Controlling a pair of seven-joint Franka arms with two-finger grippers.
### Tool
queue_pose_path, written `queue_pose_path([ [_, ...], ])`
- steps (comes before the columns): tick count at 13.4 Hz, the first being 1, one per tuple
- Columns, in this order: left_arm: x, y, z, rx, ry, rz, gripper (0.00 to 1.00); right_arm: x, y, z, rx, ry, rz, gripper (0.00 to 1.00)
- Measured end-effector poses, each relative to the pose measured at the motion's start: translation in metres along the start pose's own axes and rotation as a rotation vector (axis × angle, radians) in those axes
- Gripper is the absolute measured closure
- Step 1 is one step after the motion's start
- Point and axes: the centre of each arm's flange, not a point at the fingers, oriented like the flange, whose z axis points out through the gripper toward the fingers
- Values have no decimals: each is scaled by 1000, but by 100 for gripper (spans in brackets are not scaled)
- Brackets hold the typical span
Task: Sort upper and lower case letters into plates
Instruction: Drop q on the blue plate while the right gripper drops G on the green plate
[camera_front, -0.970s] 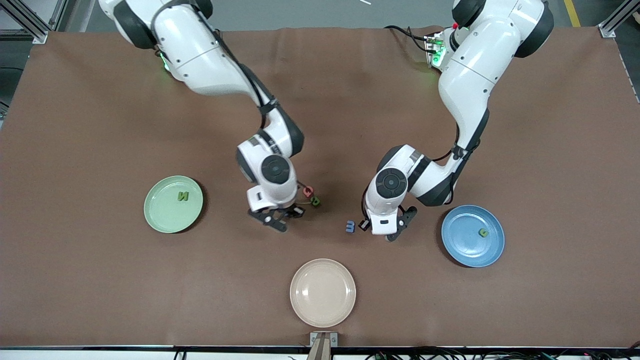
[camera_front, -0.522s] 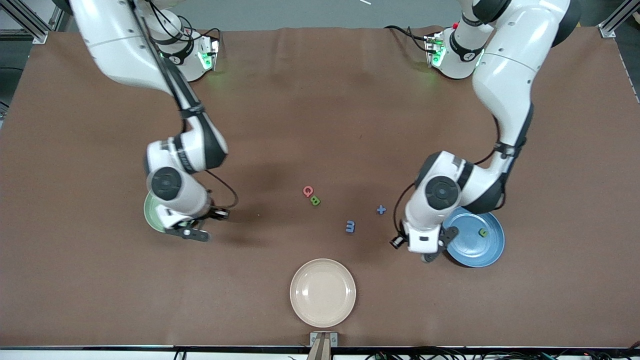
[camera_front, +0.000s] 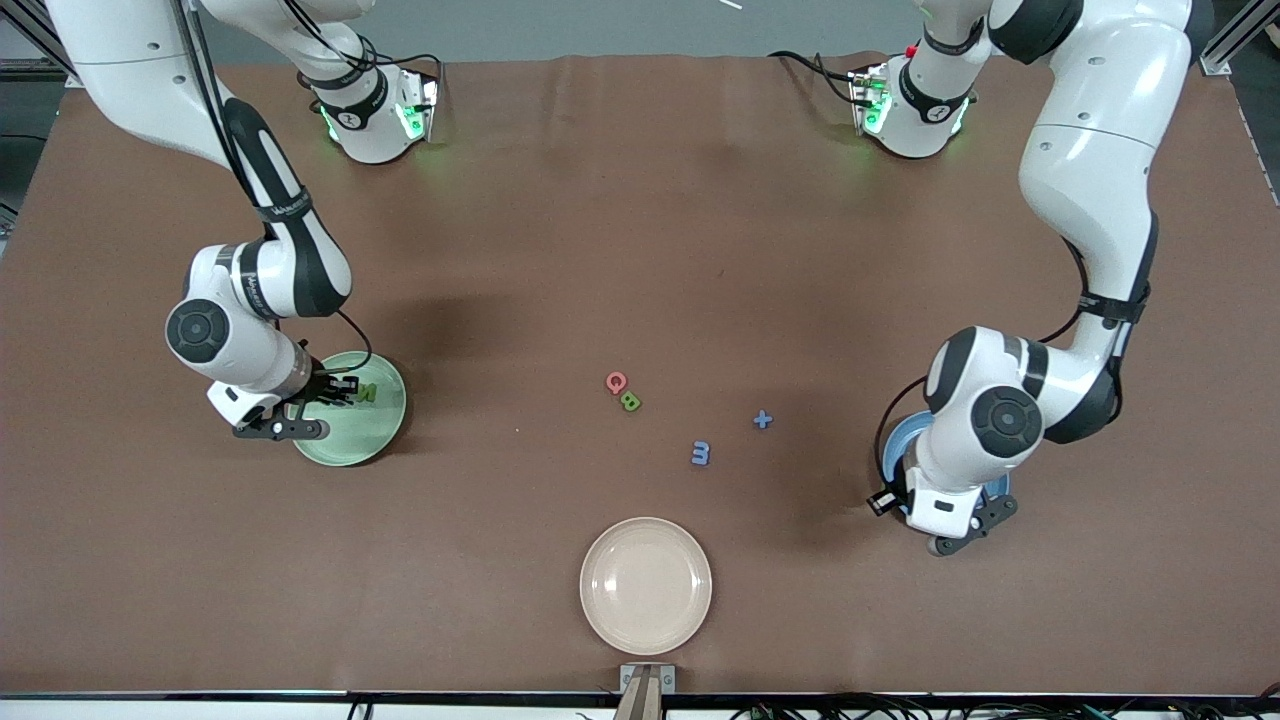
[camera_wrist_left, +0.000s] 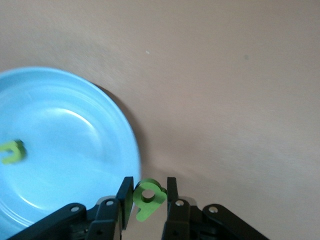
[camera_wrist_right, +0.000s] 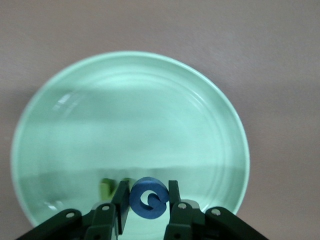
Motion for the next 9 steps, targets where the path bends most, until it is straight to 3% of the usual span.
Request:
queue_pose_path([
  [3, 12, -29, 12, 20, -23, 64, 69, -8, 7, 9, 2, 0, -6, 60],
  [7, 8, -53, 35, 56, -63, 94, 69, 8, -23, -15, 14, 15, 48, 18],
  [9, 7, -55, 35, 62, -65, 97, 52, 20, -89, -45, 19, 19, 148, 0],
])
